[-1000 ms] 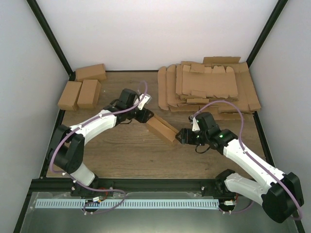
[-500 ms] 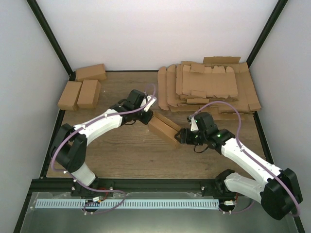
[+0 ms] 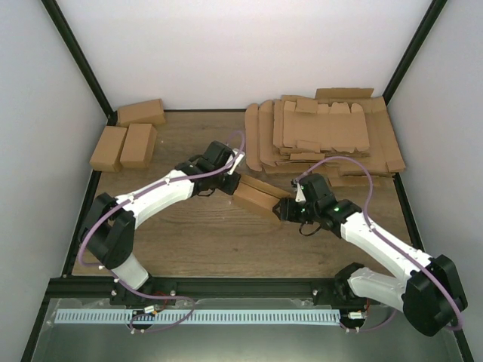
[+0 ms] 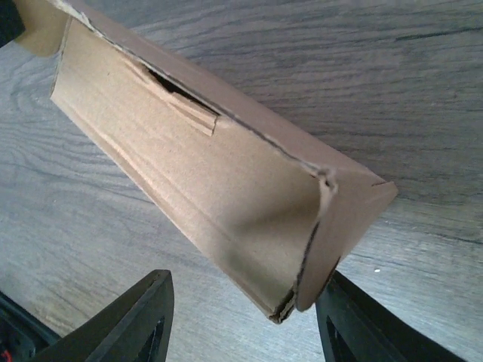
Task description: Fold the paper box
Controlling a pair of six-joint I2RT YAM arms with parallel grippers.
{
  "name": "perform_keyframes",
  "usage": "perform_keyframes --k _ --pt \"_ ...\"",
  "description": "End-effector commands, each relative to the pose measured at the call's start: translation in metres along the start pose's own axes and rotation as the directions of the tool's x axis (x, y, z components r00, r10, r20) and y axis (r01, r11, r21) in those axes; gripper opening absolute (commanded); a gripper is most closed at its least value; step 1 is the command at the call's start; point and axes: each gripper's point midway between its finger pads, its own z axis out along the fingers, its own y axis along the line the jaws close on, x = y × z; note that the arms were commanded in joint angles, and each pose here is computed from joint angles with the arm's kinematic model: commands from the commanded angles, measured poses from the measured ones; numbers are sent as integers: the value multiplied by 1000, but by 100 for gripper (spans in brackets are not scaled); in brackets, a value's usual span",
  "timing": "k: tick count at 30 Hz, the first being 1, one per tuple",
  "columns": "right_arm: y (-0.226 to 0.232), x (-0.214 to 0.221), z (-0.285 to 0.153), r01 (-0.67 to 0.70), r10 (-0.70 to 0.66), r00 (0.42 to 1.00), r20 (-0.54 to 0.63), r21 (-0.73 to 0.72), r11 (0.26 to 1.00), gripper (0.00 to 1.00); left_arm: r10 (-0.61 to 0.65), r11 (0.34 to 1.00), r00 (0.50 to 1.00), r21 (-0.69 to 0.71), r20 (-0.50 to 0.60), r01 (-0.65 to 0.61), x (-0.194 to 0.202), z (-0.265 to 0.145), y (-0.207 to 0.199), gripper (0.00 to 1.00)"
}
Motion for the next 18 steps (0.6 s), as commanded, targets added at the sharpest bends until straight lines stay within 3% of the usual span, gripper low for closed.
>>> perform_keyframes --k 1,18 --pt "-4 -11 2 0 -2 998 64 27 1000 53 -55 998 996 10 -67 56 11 -6 -7 4" --pt "-22 -9 15 -5 -2 998 64 97 995 50 -155 986 971 37 -179 164 22 -9 -18 4"
